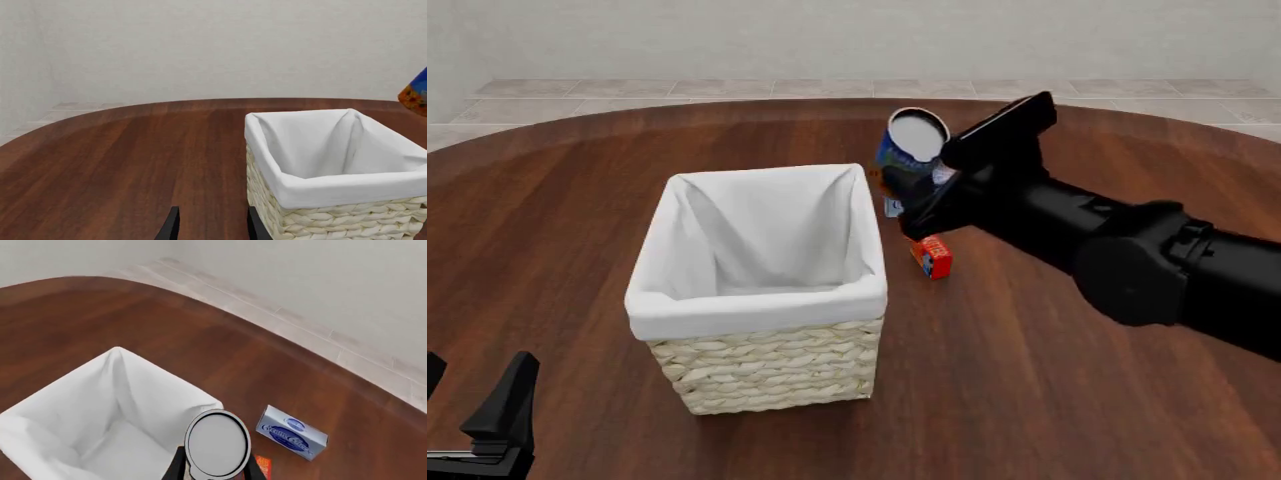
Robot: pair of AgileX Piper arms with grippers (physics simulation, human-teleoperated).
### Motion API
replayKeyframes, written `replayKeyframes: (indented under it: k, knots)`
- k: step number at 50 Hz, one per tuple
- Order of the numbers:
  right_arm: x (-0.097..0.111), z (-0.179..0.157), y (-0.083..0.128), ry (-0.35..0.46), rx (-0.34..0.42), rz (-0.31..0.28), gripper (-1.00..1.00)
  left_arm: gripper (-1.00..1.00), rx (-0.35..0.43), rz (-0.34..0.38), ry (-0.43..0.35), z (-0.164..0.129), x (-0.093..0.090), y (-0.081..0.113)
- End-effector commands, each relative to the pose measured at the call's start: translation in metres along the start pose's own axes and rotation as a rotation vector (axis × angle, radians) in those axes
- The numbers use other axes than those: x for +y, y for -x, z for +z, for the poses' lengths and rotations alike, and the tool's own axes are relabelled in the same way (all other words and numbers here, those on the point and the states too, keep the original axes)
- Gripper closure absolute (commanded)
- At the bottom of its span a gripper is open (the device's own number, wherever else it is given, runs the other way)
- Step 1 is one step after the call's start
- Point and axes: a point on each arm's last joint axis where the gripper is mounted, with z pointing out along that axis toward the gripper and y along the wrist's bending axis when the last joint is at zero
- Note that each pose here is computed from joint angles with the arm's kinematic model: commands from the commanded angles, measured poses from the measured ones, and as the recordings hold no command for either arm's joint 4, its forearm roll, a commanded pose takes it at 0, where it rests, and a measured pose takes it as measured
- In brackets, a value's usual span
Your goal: Pick up the alphabet soup and put it in the basket.
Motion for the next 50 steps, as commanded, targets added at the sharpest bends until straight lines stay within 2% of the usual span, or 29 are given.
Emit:
replayKeyframes:
  k: [1, 21, 26, 34, 44, 50]
  knots:
    - [0.024, 0.018, 0.022, 0.078, -0.027, -0.002, 1.0, -1.0, 0.0, 0.0, 0.0, 0.0, 0.0, 0.0]
    - [0.058, 0.055, 0.025, 0.167, 0.009, -0.016, 1.0, -1.0, 0.0, 0.0, 0.0, 0.0, 0.0, 0.0]
    - [0.074, 0.063, 0.028, 0.206, 0.023, -0.024, 1.0, -1.0, 0.0, 0.0, 0.0, 0.0, 0.0, 0.0]
    - [0.092, 0.071, 0.032, 0.253, 0.044, -0.055, 1.0, -1.0, 0.0, 0.0, 0.0, 0.0, 0.0, 0.0]
    - [0.107, 0.081, 0.03, 0.289, 0.087, -0.099, 1.0, -1.0, 0.0, 0.0, 0.0, 0.0, 0.0, 0.0]
    - [0.11, 0.089, 0.028, 0.294, 0.118, -0.107, 1.0, -1.0, 0.0, 0.0, 0.0, 0.0, 0.0, 0.0]
